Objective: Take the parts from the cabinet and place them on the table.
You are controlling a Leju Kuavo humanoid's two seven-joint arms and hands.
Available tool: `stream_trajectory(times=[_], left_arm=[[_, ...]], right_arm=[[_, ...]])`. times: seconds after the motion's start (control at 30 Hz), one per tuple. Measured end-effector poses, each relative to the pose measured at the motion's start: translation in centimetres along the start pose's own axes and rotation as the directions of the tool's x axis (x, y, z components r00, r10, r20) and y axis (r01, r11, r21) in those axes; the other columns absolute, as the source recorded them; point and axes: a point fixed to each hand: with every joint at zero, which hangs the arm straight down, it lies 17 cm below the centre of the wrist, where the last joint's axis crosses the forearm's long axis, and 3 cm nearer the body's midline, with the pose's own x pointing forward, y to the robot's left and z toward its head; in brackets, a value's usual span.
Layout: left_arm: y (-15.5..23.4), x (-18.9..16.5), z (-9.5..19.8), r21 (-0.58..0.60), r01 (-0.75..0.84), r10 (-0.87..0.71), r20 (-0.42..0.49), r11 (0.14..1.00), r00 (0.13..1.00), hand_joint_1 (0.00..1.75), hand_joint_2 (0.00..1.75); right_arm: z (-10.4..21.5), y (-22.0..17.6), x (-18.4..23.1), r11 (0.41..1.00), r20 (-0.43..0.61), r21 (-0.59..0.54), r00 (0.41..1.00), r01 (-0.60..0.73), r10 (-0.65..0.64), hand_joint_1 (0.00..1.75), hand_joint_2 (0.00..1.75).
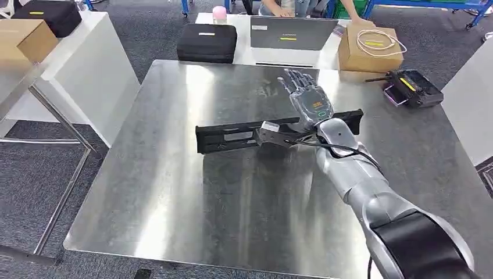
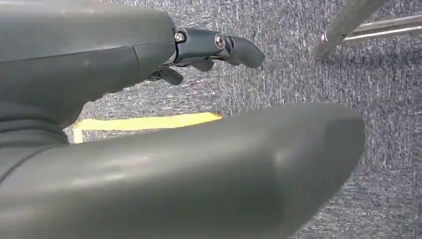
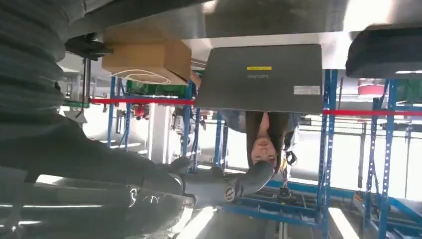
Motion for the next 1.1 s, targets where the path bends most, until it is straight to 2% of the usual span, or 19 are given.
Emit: stream_trajectory(times=[1.03,1.1], left_arm=[[-0.19,0.17,-0.04,-0.001,-0.003,0.003,0.0,1.0,1.0,0.0,0.0],[-0.2,0.04,-0.01,-0.002,-0.004,0.004,-0.002,1.0,1.0,0.0,0.0]], right_arm=[[0.11,0.06,-0.76,1.0,-0.013,0.004,1.0,-0.003,0.003,0.0,1.75],[0.17,0.51,-0.82,0.999,-0.016,0.03,1.0,0.012,-0.011,0.0,1.75]])
